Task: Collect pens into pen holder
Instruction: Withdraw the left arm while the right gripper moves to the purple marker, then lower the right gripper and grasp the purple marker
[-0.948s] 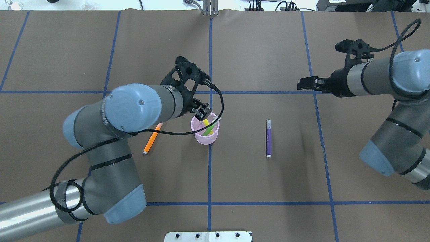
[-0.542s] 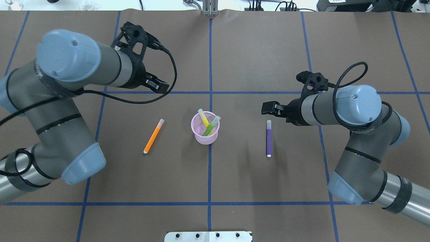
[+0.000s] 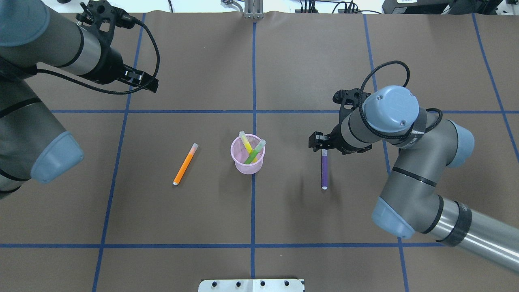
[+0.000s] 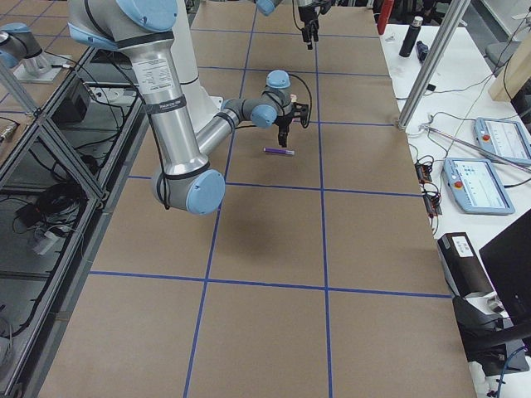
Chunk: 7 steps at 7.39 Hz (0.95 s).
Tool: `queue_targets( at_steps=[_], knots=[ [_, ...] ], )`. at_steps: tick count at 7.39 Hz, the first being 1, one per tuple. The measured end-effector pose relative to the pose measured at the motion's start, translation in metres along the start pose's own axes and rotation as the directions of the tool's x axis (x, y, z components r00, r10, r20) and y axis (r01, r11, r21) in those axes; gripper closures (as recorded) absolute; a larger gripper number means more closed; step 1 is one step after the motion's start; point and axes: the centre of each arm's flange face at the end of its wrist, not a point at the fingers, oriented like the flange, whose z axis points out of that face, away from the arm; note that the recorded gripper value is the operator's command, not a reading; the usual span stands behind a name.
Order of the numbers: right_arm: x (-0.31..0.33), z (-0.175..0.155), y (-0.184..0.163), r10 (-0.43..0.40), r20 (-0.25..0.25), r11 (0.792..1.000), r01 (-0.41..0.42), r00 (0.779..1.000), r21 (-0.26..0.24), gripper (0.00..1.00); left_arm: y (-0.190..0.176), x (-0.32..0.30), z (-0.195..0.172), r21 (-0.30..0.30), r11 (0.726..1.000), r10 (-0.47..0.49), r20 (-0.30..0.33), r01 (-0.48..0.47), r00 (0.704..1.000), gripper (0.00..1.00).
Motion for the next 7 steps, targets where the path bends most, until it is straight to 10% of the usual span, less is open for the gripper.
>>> queue_targets(
  at_steps=[4,7],
  knots=[
    [0.019,0.027,-0.064,-0.062,0.020,0.966,0.065,0.998,-0.251,0.25,-0.001,-0.028,-0.015,-0.014,0.997,-0.076,-0.017,0.076,0.997,0.13],
    [0.021,0.031,-0.065,-0.055,0.045,0.946,0.067,0.997,-0.318,0.25,0.000,-0.027,-0.015,-0.014,0.997,-0.077,-0.021,0.077,0.997,0.12]
  ],
)
